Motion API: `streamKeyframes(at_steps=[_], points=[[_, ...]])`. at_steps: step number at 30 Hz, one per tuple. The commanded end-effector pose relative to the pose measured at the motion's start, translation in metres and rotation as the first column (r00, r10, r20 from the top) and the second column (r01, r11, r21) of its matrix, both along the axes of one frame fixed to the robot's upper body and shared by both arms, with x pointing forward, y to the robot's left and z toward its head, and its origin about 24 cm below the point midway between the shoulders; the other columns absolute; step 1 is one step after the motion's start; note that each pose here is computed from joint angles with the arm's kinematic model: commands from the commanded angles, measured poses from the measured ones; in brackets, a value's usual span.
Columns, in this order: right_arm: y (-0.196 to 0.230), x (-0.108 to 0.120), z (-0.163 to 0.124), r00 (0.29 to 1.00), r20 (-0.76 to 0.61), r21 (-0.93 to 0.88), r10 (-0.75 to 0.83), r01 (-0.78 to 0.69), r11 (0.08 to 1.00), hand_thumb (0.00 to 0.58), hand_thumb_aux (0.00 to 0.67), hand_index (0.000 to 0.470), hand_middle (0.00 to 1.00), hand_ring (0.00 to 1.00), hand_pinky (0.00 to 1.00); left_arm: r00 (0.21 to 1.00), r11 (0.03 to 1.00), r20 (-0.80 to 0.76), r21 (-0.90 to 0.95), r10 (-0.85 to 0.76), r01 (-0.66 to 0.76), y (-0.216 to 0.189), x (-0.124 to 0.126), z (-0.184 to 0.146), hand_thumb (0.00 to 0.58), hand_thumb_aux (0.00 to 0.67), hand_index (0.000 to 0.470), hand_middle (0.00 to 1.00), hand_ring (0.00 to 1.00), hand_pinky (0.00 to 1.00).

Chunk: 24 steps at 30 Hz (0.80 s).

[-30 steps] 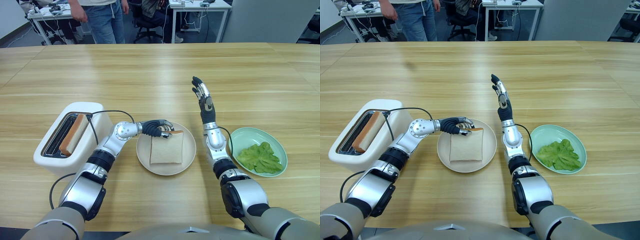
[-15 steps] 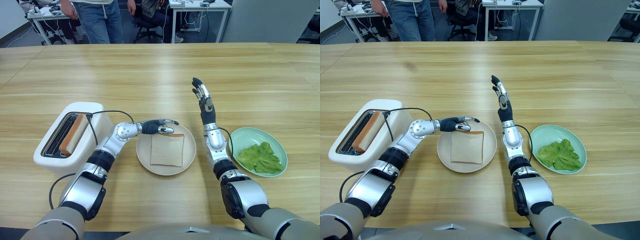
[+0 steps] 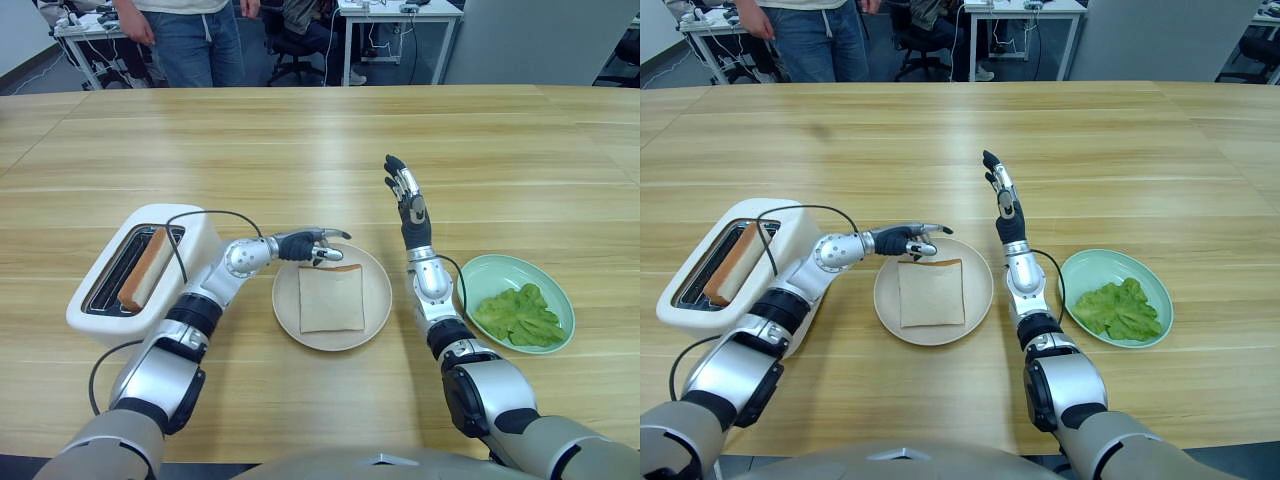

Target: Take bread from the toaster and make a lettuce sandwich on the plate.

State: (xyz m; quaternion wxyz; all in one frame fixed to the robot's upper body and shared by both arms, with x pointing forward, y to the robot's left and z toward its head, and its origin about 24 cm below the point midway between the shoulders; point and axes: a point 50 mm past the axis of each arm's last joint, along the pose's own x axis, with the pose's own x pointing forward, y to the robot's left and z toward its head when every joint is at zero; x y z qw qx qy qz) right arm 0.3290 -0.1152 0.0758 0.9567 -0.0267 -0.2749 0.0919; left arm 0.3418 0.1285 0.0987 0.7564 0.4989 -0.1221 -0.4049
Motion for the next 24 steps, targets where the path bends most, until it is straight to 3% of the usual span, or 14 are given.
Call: streamKeyframes(at_steps=[1, 7, 14, 17, 20, 21, 22, 24], points=[[0.000, -0.001, -0.001, 1.000, -0.002, 0.001, 0.004, -0.004, 1.000, 0.000, 0.000, 0.000, 0.00, 0.00, 0.00, 0.984, 0.999, 0.178, 0.046, 0.000, -0.008, 0.000, 0.003, 0.021, 0.000, 0.000, 0.000, 1.00, 1.00, 1.00], [0.001, -0.001, -0.001, 1.000, -0.003, 0.003, 0.006, -0.006, 1.000, 0.000, 0.000, 0.000, 0.00, 0.00, 0.00, 0.955, 0.999, 0.298, 0.042, -0.010, -0.003, -0.005, -0.001, 0.024, 0.000, 0.000, 0.000, 1.00, 1.00, 1.00], [0.001, 0.000, -0.001, 1.000, -0.003, 0.006, 0.006, -0.006, 1.000, 0.000, 0.000, 0.000, 0.00, 0.00, 0.00, 0.905, 0.996, 0.423, -0.090, 0.046, -0.009, -0.005, -0.005, 0.037, 0.000, 0.000, 0.000, 1.00, 1.00, 1.00], [-0.006, -0.001, 0.004, 0.999, 0.033, 0.003, -0.019, 0.019, 1.000, 0.000, 0.000, 0.000, 0.00, 0.00, 0.00, 0.877, 0.974, 0.459, -0.221, 0.142, -0.042, -0.001, -0.006, 0.050, 0.000, 0.000, 0.000, 1.00, 1.00, 1.00], [-0.025, -0.005, 0.022, 0.986, 0.160, -0.064, -0.054, 0.065, 0.996, 0.000, 0.000, 0.000, 0.00, 0.00, 0.00, 0.838, 0.918, 0.468, -0.386, 0.282, -0.093, 0.005, -0.012, 0.062, 0.000, 0.000, 0.000, 1.00, 1.00, 1.00], [-0.033, -0.009, 0.029, 0.975, 0.216, -0.109, -0.057, 0.082, 0.991, 0.000, 0.000, 0.000, 0.00, 0.00, 0.00, 0.833, 0.891, 0.449, -0.441, 0.324, -0.108, 0.007, -0.017, 0.063, 0.000, 0.000, 0.000, 0.56, 0.56, 0.56], [-0.043, -0.013, 0.036, 0.961, 0.269, -0.164, -0.057, 0.105, 0.981, 0.000, 0.000, 0.000, 0.00, 0.00, 0.00, 0.831, 0.861, 0.423, -0.493, 0.360, -0.122, 0.009, -0.022, 0.063, 0.000, 0.000, 0.000, 0.00, 0.00, 0.00], [-0.068, -0.023, 0.049, 0.930, 0.361, -0.302, -0.066, 0.184, 0.936, 0.000, 0.000, 0.000, 0.00, 0.00, 0.00, 0.828, 0.802, 0.365, -0.575, 0.426, -0.159, 0.014, -0.032, 0.061, 0.000, 0.000, 0.000, 0.00, 0.00, 0.00]])
